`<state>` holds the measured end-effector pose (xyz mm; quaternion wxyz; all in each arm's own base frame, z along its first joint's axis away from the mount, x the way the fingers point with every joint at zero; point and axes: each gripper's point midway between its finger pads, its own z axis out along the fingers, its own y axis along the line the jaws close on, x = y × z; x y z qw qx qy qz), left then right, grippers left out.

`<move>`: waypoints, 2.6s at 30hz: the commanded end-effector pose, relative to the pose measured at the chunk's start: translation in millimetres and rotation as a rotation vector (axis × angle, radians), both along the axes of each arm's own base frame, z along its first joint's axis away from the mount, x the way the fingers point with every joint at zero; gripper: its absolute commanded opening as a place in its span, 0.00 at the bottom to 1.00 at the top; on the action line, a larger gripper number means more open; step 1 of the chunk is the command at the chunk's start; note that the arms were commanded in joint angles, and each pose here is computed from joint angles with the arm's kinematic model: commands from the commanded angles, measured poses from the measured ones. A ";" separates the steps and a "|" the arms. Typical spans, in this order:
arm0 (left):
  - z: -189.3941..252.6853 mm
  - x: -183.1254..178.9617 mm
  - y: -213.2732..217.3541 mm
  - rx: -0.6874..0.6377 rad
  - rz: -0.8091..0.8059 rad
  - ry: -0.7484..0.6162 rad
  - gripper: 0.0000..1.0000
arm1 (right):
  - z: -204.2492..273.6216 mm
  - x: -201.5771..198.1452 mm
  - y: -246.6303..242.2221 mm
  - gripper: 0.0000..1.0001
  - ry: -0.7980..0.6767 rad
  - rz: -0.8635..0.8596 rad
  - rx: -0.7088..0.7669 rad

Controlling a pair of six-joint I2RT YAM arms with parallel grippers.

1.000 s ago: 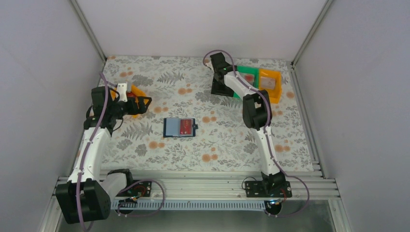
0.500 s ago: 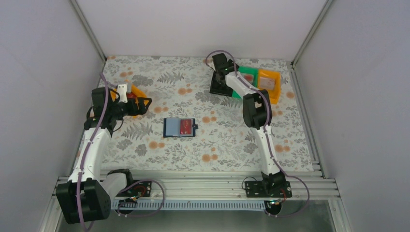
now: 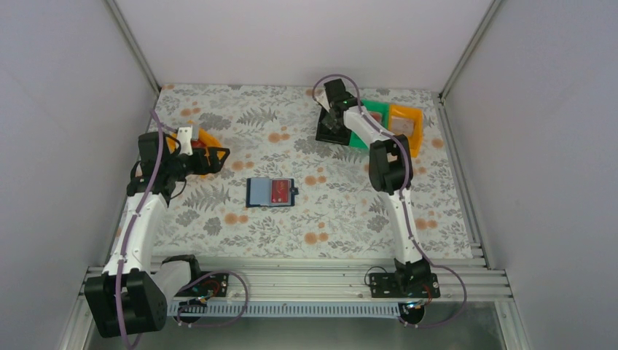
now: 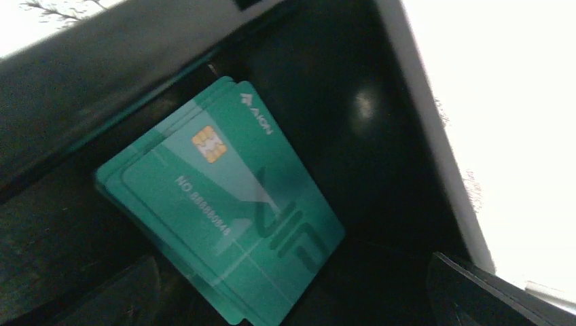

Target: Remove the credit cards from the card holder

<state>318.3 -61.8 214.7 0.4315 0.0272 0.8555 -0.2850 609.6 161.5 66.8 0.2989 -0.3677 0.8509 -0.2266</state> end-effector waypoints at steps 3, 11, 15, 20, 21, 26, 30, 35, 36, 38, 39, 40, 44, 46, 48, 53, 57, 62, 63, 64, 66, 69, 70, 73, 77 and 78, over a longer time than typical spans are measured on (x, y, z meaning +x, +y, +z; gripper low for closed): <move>6.2 -0.8 -1.1 -0.009 -0.010 -0.029 1.00 | 59.8 -1.7 15.2 0.99 -0.046 0.053 0.136; 7.0 -1.3 -2.2 -0.017 -0.015 -0.034 1.00 | 128.2 -12.3 47.1 0.98 -0.095 0.133 0.388; 7.9 -1.3 -2.0 -0.012 -0.016 -0.041 1.00 | 143.1 -22.4 58.0 0.86 -0.066 0.119 0.535; 1.4 -2.0 0.4 -0.004 -0.001 -0.032 1.00 | 124.1 -27.1 61.0 0.61 0.011 -0.016 0.673; -0.5 -2.3 0.6 -0.003 0.000 -0.028 1.00 | 121.2 -28.1 61.3 0.59 0.023 -0.041 0.695; -19.7 -9.6 -1.8 -0.020 -0.001 0.021 1.00 | 140.1 -50.5 85.7 0.53 0.112 -0.055 0.899; -46.6 -22.6 -14.9 -0.093 -0.017 0.098 1.00 | 158.4 -89.4 109.2 0.44 0.156 -0.071 0.962; -69.9 -22.0 -28.4 -0.100 -0.047 0.140 0.99 | 128.9 -186.0 170.2 0.45 0.366 0.010 0.964; -78.9 -23.0 -32.8 -0.109 -0.055 0.166 0.99 | 116.3 -207.4 181.9 0.45 0.424 0.021 0.945; -93.8 -23.3 -39.3 -0.117 -0.065 0.214 0.98 | 90.9 -245.9 199.8 0.44 0.523 0.029 0.896; -101.7 -23.8 -41.8 -0.120 -0.068 0.241 0.97 | 80.0 -261.6 205.1 0.43 0.556 0.028 0.877; -108.1 -24.1 -43.8 -0.124 -0.069 0.265 0.97 | 70.5 -273.7 208.4 0.43 0.576 0.020 0.866; -134.3 -28.7 -46.0 -0.138 -0.046 0.354 0.97 | 29.0 -307.9 206.7 0.44 0.653 -0.065 0.819; -143.5 -32.3 -50.5 -0.145 -0.055 0.381 0.99 | 14.0 -314.0 200.2 0.48 0.663 -0.117 0.786; -151.0 -34.4 -54.5 -0.148 -0.063 0.395 1.00 | 3.7 -318.0 192.9 0.52 0.665 -0.154 0.773; -174.0 -38.6 -61.7 -0.166 -0.077 0.469 1.00 | -15.6 -319.7 185.7 0.57 0.657 -0.170 0.747; -190.0 -41.1 -67.6 -0.172 -0.100 0.532 1.00 | -38.9 -312.2 184.9 0.56 0.661 -0.182 0.706; -193.1 -38.4 -83.5 -0.171 -0.169 0.531 1.00 | -53.3 -311.3 187.5 0.55 0.687 -0.184 0.709; -190.9 -37.3 -88.8 -0.171 -0.193 0.521 1.00 | -55.1 -311.8 188.5 0.55 0.694 -0.184 0.713; -188.5 -37.0 -95.5 -0.169 -0.222 0.511 1.00 | -55.8 -312.6 190.1 0.55 0.701 -0.181 0.718; -183.1 -37.6 -110.8 -0.167 -0.290 0.488 0.97 | -57.1 -312.6 192.3 0.54 0.713 -0.178 0.725; -180.2 -37.8 -123.2 -0.163 -0.343 0.475 0.84 | -57.0 -310.6 193.9 0.54 0.714 -0.173 0.729; -180.5 -37.5 -124.2 -0.162 -0.347 0.474 0.79 | -57.6 -310.3 193.6 0.54 0.716 -0.174 0.730; -183.0 -37.0 -124.2 -0.159 -0.344 0.479 0.62 | -60.4 -311.3 192.0 0.54 0.726 -0.176 0.727; -183.3 -36.3 -125.9 -0.164 -0.353 0.480 0.30 | -57.9 -312.3 191.6 0.54 0.728 -0.171 0.735; -182.7 -36.7 -126.7 -0.166 -0.359 0.478 0.20 | -57.4 -312.6 191.3 0.54 0.729 -0.169 0.737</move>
